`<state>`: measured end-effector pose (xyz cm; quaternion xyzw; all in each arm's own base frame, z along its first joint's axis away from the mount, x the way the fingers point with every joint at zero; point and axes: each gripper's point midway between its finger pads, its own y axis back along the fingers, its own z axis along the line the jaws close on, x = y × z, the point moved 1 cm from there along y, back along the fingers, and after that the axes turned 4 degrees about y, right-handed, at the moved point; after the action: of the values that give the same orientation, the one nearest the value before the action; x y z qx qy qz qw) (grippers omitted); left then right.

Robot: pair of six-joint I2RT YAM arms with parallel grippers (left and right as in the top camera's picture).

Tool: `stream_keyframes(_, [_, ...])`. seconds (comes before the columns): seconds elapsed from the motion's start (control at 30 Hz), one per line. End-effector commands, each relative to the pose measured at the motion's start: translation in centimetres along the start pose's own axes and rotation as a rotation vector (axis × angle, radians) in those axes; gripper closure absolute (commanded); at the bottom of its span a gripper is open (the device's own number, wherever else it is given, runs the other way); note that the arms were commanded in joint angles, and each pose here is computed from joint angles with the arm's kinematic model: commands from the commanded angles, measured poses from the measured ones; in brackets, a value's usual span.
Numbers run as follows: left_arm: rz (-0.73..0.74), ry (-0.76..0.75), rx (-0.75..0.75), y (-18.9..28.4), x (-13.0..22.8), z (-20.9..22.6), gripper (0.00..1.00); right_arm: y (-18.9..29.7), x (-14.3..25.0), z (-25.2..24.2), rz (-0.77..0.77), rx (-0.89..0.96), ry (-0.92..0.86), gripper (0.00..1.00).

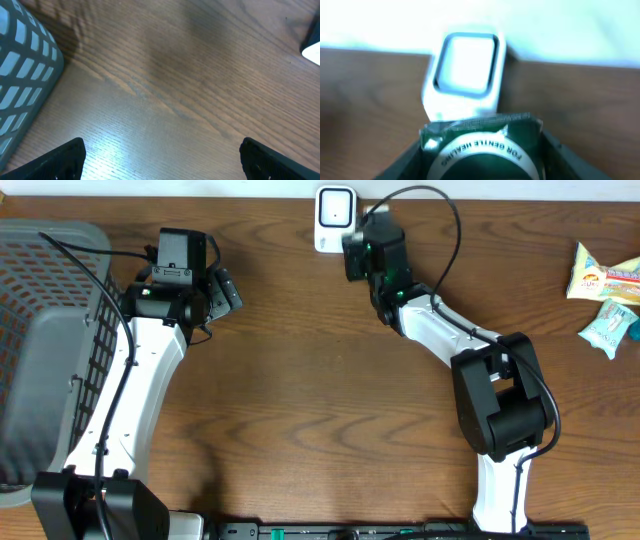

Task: Scan the item barcode
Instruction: 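Hold the tin up against the scanner face with the right gripper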

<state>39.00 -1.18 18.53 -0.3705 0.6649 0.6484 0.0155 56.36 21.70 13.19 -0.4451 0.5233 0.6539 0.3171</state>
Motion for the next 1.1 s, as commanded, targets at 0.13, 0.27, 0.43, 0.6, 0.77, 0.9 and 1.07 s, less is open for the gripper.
stream_keyframes(0.13, [-0.003,0.004,-0.017,-0.1,0.0,0.4,0.02,1.6,-8.5,0.4,-0.324,-0.020,-0.038,0.52])
stream_keyframes(0.27, [-0.003,0.004,-0.017,-0.1,0.0,0.4,0.02,2.6,-11.0,0.6,-0.440,-0.033,-0.052,0.53])
stream_keyframes(0.43, [-0.003,0.004,-0.017,-0.1,0.0,0.4,0.02,3.5,-13.0,0.4,-0.544,-0.030,-0.067,0.55])
stream_keyframes(0.6, [-0.003,0.004,-0.017,-0.1,0.0,0.4,0.02,2.5,-13.9,0.2,-0.574,-0.009,-0.077,0.56])
stream_keyframes(0.77, [-0.003,0.004,-0.017,-0.1,0.0,0.4,0.02,-0.2,-14.7,0.6,-0.592,-0.012,-0.080,0.55])
stream_keyframes(0.9, [-0.003,0.004,-0.016,-0.1,0.0,0.4,0.02,-3.3,-13.6,1.1,-0.543,-0.014,-0.071,0.53])
stream_keyframes(1.07, [-0.003,0.005,-0.017,-0.1,0.0,0.4,0.02,-5.3,-12.0,1.3,-0.523,-0.012,-0.069,0.53])
